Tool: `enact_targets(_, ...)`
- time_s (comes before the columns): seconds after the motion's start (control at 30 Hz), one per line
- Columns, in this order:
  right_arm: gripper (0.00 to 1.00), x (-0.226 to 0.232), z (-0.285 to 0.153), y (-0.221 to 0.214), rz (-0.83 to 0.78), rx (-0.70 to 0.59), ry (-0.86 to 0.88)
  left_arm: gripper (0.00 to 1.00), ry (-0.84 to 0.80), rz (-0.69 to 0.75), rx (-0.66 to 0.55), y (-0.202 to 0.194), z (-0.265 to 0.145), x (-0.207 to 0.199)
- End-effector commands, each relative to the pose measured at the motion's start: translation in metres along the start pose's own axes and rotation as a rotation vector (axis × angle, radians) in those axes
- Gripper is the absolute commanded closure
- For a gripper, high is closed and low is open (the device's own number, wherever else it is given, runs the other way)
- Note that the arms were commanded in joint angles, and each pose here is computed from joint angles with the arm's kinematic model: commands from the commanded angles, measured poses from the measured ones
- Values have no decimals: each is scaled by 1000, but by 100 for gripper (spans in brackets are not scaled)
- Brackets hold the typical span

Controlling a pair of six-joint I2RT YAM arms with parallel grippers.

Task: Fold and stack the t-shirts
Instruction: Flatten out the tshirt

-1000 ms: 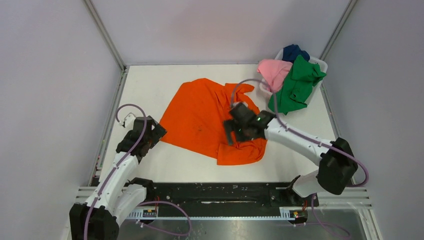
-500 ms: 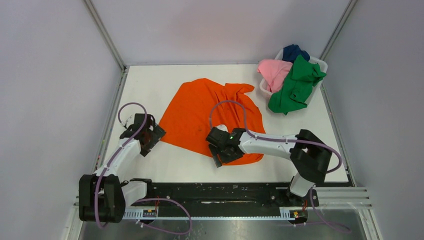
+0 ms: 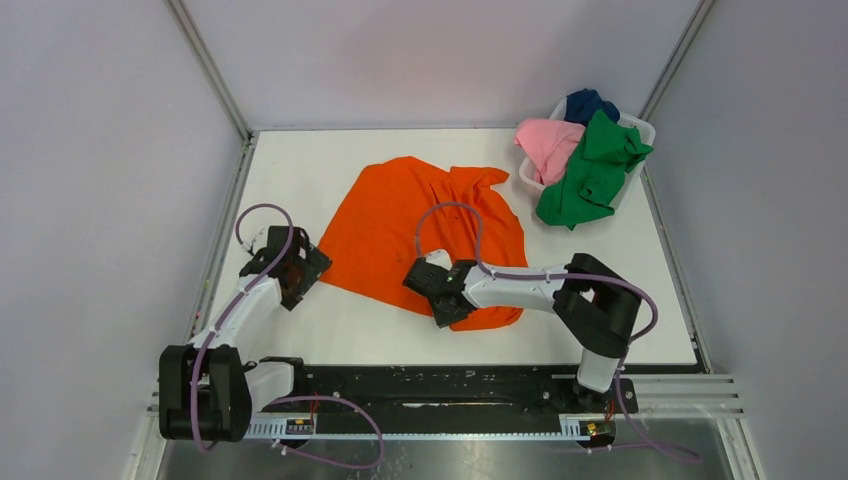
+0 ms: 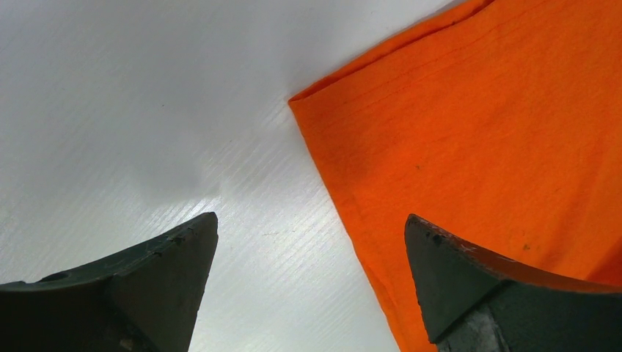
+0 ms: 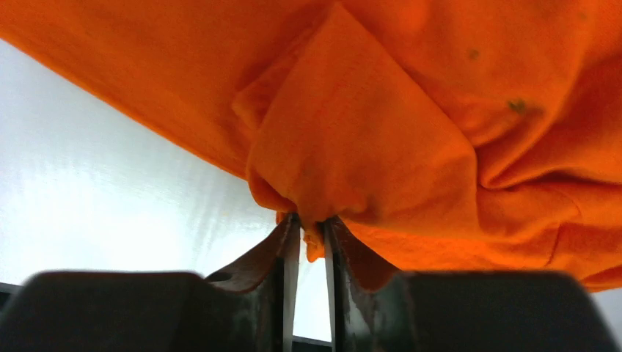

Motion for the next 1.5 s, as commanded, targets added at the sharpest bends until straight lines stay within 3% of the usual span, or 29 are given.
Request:
enact_targets(0.0, 82, -29, -7, -26, 34, -12, -121, 1, -21, -15, -13, 5, -1, -5)
enact_targets(0.23, 100, -89, -41, -48, 177, -87, -143, 1, -47, -17, 70, -7, 0, -3)
enact_targets(0.47, 100, -162, -58, -58, 346, -126, -235, 1, -40, -43, 97, -21, 9, 7)
enact_targets(0.73, 100, -206, -72, -60, 483, -149, -300, 11, -18, -26, 121, -28, 15, -6)
enact_targets(0.9, 100, -213, -81, -51, 514, -176, -261, 17, -33, 39, 165, -51, 12, -20)
enact_targets(1.1, 100, -219, -81, -53, 537, -155, -284, 23, 22, 119, 232, -78, -2, -10)
enact_targets(1.47, 100, -222, -85, -50, 542, -177, -281, 32, 98, 181, 152, -90, -13, 2)
Point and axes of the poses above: each gripper's point midway between its finger pads, its own z axis out along the fingers, its own x axis along the line the jaws close on, y = z × x, the point moved 8 cm from there along -z, back along the fingers, and after that the axes turned 4 degrees about -z, right-handed, at the moved point
